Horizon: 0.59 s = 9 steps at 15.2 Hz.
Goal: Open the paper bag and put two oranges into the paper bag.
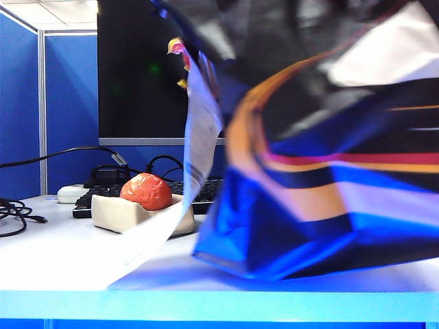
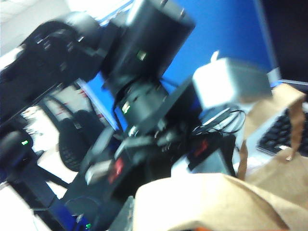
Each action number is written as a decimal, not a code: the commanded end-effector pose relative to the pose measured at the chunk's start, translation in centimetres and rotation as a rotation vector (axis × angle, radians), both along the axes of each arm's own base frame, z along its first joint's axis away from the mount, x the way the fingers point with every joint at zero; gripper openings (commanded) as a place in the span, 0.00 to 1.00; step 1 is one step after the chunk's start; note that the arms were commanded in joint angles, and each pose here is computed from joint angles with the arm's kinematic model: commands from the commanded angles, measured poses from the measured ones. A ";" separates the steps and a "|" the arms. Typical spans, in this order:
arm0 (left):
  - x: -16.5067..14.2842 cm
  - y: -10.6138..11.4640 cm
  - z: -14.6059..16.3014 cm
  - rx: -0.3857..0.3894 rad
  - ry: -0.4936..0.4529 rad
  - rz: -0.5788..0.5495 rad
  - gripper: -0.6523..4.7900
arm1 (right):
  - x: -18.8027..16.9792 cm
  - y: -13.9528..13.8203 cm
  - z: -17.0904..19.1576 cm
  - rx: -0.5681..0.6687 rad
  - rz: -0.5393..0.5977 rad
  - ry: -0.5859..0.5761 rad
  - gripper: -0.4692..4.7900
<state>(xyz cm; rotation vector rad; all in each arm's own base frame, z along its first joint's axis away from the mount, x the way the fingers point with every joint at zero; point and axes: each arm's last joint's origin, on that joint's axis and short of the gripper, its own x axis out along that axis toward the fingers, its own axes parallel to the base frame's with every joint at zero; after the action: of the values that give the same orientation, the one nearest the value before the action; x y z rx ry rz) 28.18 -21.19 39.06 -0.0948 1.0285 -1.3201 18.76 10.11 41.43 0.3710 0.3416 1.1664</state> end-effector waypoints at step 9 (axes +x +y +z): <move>0.0 -0.5 0.1 -0.022 -0.005 -0.015 1.00 | 0.0 -0.1 0.3 -0.015 -0.060 -0.059 0.09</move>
<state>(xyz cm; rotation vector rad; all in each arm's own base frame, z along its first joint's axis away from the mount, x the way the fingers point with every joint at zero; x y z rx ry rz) 28.29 -21.74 38.83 -0.0983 1.0270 -1.3342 18.86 10.07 41.42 0.3463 0.3172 1.1313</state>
